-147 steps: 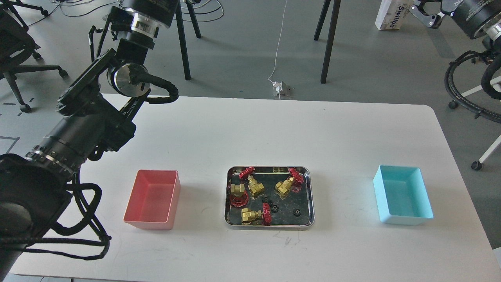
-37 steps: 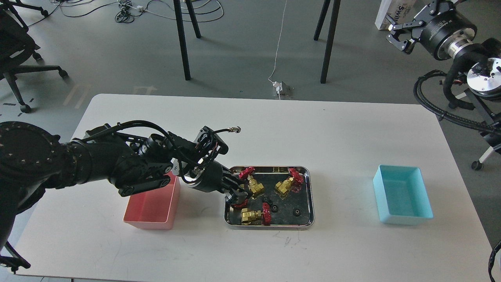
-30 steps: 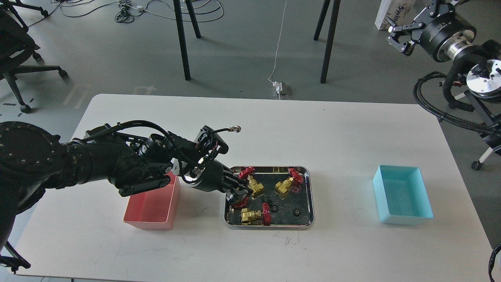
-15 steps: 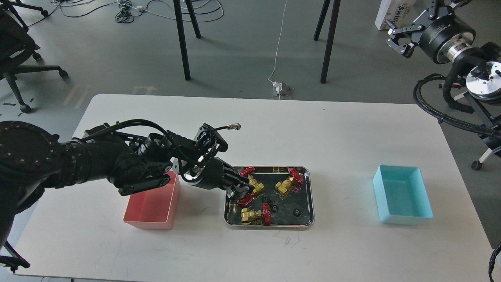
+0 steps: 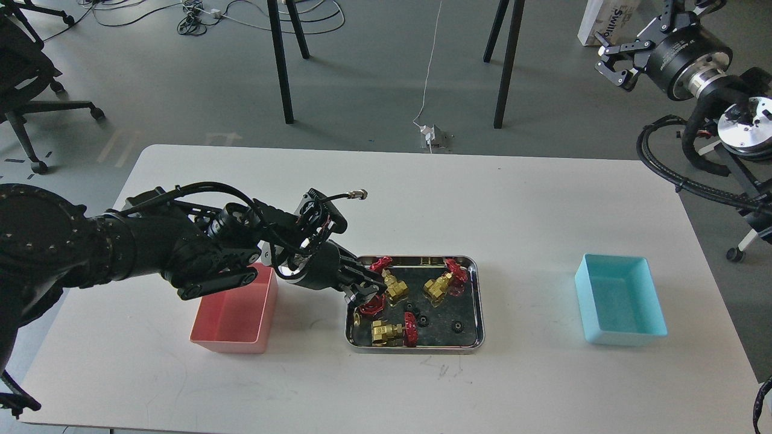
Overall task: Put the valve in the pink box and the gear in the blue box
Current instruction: 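Close the left gripper on the red valve handle, then lift the valve and carry it over the pink box, then lower the valve into the pink box and open the left gripper, then raise the left arm away and bring the right gripper over the tray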
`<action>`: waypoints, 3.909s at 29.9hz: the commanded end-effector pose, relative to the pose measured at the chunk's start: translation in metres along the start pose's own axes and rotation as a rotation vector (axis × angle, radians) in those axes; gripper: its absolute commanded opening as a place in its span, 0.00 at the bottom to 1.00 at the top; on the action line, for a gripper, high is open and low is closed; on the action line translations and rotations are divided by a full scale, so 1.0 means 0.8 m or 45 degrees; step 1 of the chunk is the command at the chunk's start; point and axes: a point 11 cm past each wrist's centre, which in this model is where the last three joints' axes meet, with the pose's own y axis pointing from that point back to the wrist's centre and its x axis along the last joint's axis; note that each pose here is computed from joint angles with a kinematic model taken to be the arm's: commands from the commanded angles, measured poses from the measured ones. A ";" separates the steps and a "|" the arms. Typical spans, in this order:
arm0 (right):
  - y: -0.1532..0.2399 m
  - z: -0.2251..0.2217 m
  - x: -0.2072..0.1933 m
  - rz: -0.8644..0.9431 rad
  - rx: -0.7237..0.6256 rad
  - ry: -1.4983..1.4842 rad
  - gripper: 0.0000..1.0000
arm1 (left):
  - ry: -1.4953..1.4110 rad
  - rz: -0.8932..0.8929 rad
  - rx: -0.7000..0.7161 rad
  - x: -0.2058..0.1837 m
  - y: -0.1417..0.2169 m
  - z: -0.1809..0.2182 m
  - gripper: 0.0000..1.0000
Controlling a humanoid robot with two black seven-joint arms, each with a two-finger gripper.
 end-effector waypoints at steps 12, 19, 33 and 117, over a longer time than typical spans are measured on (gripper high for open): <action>0.000 0.000 0.000 0.001 0.000 0.000 0.99 | 0.007 0.020 -0.003 0.012 0.032 -0.004 0.24; -0.001 0.002 -0.002 -0.003 -0.002 -0.004 0.99 | 0.069 0.061 -0.077 0.033 0.051 0.014 0.24; -0.045 -0.063 -0.080 -0.027 0.084 0.000 0.99 | 0.149 0.236 0.097 0.044 0.215 -0.031 0.24; 0.092 0.161 -0.164 -1.091 -0.966 2.052 0.99 | 1.493 1.272 -1.155 0.179 0.239 0.008 0.83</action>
